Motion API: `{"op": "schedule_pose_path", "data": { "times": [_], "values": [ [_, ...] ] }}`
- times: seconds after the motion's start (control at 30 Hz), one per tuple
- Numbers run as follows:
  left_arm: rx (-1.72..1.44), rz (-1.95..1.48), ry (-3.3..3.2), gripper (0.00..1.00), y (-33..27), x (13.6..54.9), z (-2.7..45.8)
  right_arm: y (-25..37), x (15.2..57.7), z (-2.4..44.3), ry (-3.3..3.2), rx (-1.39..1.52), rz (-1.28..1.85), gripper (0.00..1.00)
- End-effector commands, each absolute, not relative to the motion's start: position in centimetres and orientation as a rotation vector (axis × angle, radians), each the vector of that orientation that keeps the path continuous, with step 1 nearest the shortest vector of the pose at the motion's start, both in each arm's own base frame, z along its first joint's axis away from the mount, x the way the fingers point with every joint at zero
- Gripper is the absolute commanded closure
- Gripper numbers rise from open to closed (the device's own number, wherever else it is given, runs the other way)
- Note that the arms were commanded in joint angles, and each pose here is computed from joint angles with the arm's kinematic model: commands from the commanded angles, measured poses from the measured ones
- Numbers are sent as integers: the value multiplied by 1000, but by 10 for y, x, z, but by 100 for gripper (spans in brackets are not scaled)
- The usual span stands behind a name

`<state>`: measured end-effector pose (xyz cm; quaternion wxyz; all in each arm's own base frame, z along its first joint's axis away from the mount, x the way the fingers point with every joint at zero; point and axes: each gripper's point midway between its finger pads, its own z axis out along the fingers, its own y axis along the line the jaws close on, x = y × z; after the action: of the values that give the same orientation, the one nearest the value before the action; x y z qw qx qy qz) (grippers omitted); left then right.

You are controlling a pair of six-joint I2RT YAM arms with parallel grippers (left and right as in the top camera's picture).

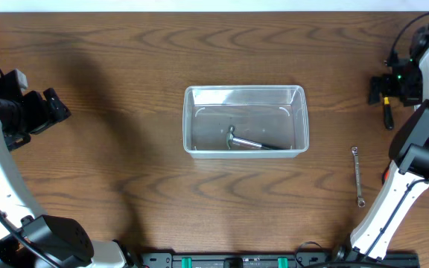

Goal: Pack container
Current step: 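Move the right gripper over the yellow-handled screwdriver, then lower the right gripper and grasp the screwdriver's grey handle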

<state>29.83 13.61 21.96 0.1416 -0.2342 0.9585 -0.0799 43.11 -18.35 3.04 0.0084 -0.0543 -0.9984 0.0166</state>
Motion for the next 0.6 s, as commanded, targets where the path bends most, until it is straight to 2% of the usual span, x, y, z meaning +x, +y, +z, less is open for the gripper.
{"op": "schedule_pose_path", "data": {
  "times": [0.0,0.57],
  "values": [
    [-661,-241,2769,2,136,298,220,-189,429,26,-3130,-144,-10,1],
    [-660,-241,2768,2,136,298,220,-189,428,25,-3120,-20,8,1]
  ]
}}
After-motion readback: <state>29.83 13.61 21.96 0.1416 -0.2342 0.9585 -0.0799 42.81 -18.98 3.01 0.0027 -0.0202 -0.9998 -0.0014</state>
